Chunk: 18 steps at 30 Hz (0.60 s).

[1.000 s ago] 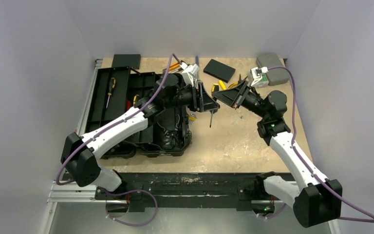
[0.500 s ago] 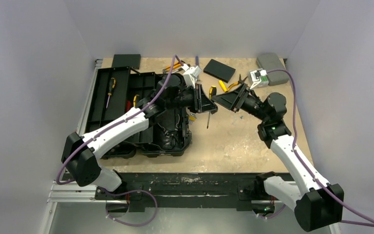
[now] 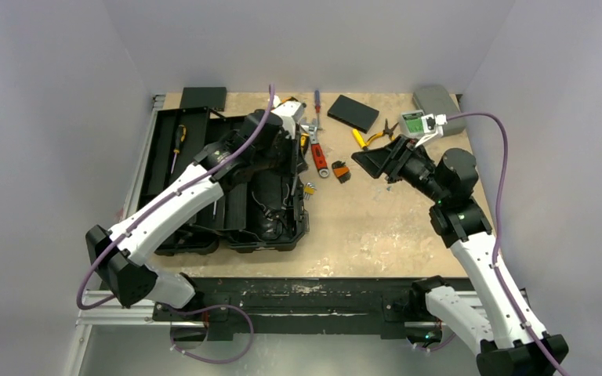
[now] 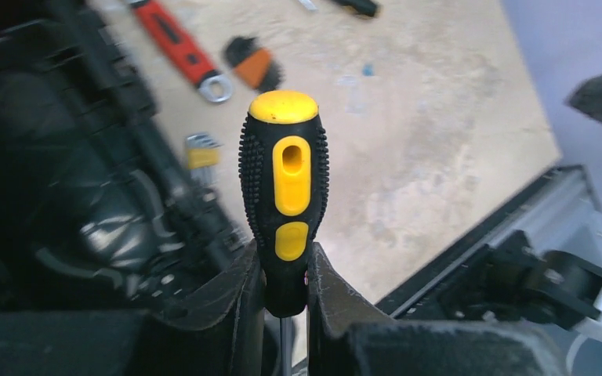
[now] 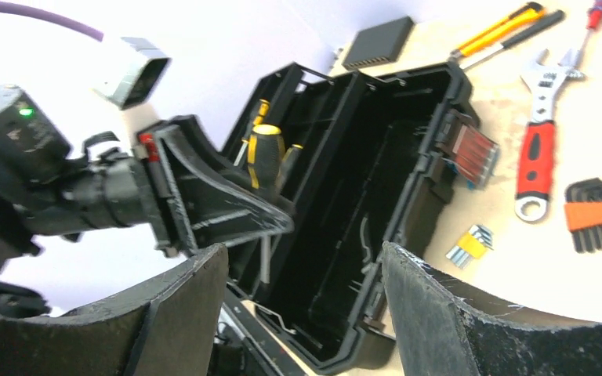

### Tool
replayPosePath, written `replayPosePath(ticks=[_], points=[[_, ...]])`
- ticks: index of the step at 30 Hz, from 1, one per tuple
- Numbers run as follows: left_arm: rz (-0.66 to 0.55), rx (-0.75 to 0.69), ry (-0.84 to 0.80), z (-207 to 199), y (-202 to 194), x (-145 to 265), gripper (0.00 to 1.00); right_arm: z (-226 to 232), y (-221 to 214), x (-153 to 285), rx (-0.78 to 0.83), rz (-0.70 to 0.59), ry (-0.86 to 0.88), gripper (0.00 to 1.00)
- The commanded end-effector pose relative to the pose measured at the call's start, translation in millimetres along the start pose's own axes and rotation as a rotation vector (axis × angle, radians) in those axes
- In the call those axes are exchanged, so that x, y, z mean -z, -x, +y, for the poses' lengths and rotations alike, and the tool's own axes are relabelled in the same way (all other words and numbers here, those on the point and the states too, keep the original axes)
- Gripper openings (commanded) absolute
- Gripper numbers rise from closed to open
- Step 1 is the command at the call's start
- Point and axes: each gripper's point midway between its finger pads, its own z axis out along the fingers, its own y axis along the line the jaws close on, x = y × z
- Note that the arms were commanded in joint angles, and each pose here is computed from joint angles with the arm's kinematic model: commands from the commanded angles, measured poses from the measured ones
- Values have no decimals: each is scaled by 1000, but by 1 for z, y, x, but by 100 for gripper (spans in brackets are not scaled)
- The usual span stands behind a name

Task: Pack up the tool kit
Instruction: Pick up the screwdriver from the center of the board, then place the screwdriver in the toolbox.

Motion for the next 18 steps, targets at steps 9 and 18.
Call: replayPosePath(ticks=[9,18], points=[[-74,68,516,129,3,78,0,-44,-11,6,56,2,-186,70],[87,132,712,188,-24,71,0,-55,-16,7,70,13,-227,70]])
